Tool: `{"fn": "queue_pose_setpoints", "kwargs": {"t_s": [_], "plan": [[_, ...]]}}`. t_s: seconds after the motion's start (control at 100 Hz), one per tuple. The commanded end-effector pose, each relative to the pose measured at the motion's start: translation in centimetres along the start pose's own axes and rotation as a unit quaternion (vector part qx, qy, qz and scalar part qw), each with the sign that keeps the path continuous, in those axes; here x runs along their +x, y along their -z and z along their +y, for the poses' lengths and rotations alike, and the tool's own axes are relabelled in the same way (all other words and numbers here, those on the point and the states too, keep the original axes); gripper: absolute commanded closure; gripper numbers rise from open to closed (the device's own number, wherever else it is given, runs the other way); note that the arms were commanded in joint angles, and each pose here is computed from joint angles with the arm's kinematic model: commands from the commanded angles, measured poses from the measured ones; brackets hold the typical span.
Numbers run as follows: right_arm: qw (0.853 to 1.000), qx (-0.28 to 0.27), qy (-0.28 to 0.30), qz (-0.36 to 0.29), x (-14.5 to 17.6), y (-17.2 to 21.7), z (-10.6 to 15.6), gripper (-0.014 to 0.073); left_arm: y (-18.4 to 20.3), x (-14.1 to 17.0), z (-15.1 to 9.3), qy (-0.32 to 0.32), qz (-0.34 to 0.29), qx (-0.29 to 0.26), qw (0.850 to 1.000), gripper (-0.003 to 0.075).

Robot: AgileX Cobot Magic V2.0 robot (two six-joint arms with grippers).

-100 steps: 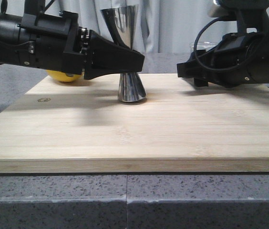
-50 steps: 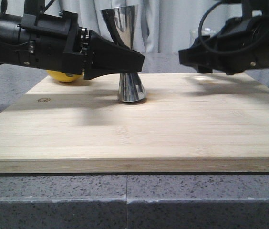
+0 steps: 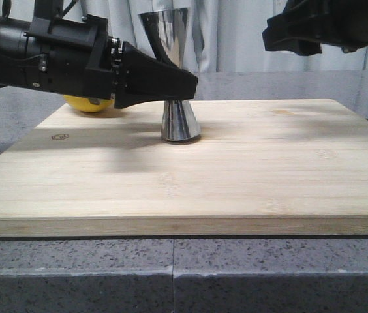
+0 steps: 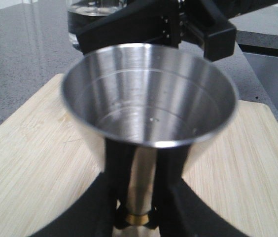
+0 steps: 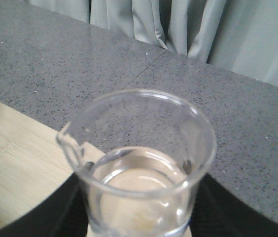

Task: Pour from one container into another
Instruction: 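Lift the beaker with the right gripper over the jigger's upper cup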

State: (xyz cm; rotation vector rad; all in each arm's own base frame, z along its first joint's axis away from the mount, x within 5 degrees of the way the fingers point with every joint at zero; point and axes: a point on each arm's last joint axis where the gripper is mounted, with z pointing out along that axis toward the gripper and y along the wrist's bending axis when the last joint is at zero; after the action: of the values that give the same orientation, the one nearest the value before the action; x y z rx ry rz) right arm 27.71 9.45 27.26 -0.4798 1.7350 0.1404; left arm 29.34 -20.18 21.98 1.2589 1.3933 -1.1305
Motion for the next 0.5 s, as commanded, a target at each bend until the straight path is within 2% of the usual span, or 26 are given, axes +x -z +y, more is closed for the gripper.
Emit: {"fn": "queue_pose_setpoints", "kwargs": {"t_s": [0.0,0.15,0.49], "plan": [[0.998,0.003,0.016,-0.06,-3.2,0.9,-0.3,0.0348,-0.1,-3.5,-0.8,-0.016,-0.066,0.038,0.997,0.0617],[0.998,-0.015,0.051,-0.046,-4.6,0.7,0.5,0.0348,-0.9,-4.4,-1.0,-0.023,-0.033,0.064,0.997,0.0617],[0.99,-0.043,0.129,-0.045,-6.9,0.6,2.1,0.0348,-2.1,-5.7,-0.9,-0.016,0.001,0.065,0.998,0.0617]]}}
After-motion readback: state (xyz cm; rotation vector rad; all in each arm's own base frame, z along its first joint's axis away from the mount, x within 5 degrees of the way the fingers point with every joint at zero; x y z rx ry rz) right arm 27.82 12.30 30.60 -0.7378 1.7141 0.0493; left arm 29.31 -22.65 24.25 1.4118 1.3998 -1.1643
